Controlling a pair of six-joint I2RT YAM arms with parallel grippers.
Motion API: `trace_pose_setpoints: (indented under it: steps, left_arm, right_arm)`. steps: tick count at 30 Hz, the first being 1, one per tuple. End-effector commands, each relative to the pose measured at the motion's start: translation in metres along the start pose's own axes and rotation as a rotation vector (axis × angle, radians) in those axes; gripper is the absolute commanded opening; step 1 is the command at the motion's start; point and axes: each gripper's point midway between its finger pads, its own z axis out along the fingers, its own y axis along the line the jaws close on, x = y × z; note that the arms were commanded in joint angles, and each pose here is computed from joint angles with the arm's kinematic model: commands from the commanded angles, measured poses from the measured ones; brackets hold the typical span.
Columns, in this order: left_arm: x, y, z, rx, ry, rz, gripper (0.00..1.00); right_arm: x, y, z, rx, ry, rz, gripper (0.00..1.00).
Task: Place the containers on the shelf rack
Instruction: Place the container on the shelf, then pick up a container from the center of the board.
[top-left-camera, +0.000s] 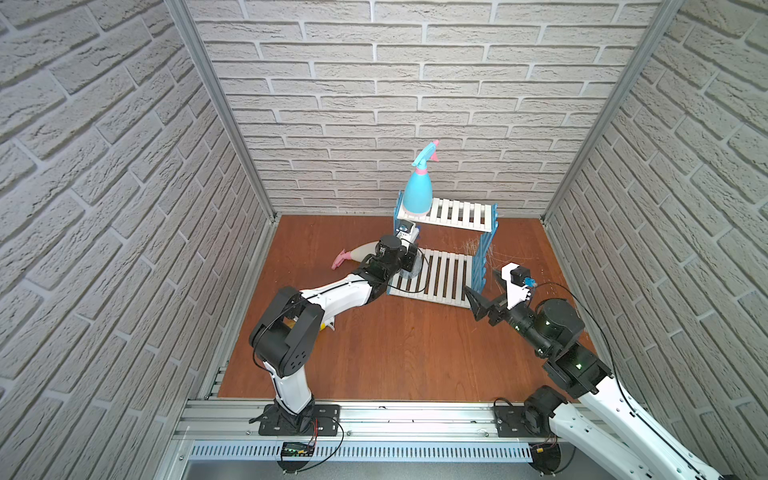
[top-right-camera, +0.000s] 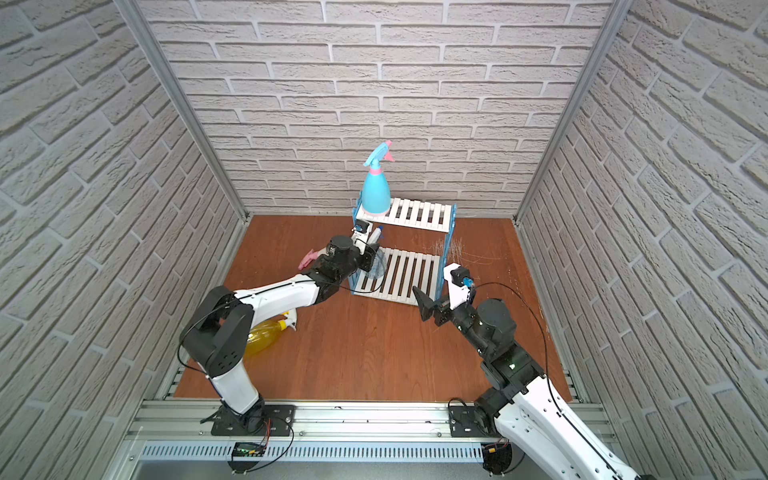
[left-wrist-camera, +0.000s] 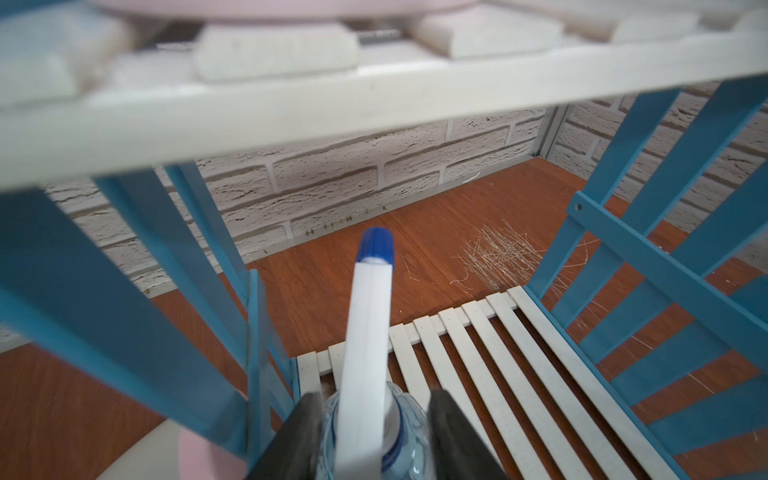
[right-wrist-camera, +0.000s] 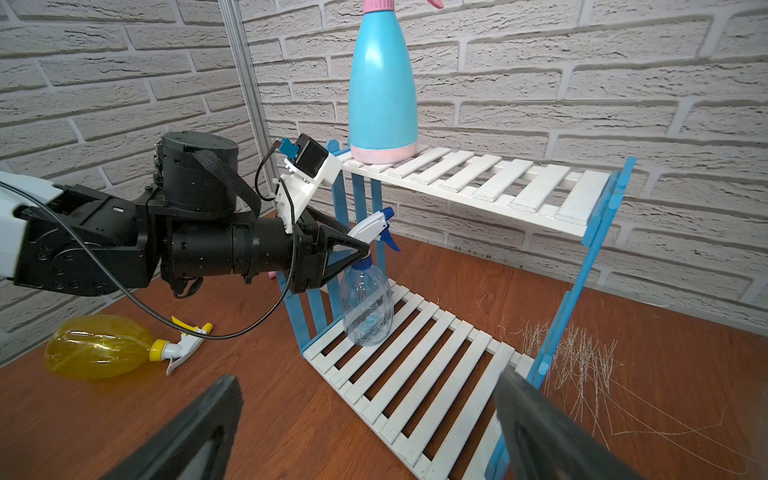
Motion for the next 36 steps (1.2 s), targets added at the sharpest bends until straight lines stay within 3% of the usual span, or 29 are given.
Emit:
trace_pose_setpoints:
  steps: [1,10,14,18,21,28,32,36]
  left_arm:
    - [-0.023,-0.003,-0.016,0.016,-0.062,-0.011,0.54]
    - [-0.038,-0.008,-0.057,0.065,-0.049,-0.070,0.63]
    - [-0.044,0.003,-0.105,0.033,-0.035,-0.094,0.66]
    - [-0.038,0.031,-0.148,-0.024,0.060,-0.156,0.70]
    - [-0.011,0.067,-0.174,-0.097,0.205,-0.282,0.72]
    - [0.086,0.143,-0.234,-0.378,0.522,-0.667,0.77]
    - [0.122,0.178,-0.271,-0.553,0.531,-0.886,0.86]
    - [0.144,0.205,-0.310,-0.747,0.507,-0.962,0.98]
  right_arm:
    - [-0.004,-0.004,0.000,0.018,-0.029,0.003,1.00]
    - [-0.005,-0.006,-0.003,0.033,-0.034,0.004,0.99]
    - [-0.006,-0.007,-0.006,0.037,-0.037,0.001,1.00]
    - [-0.008,-0.003,-0.006,0.017,-0.026,0.002,0.99]
    - [-0.006,0.005,0.000,-0.028,0.011,0.001,1.00]
    - [0.025,0.028,0.024,-0.156,0.161,0.044,1.00]
    - [0.040,0.039,0.034,-0.200,0.192,0.076,1.00]
    - [0.053,0.046,0.042,-0.218,0.220,0.068,0.99]
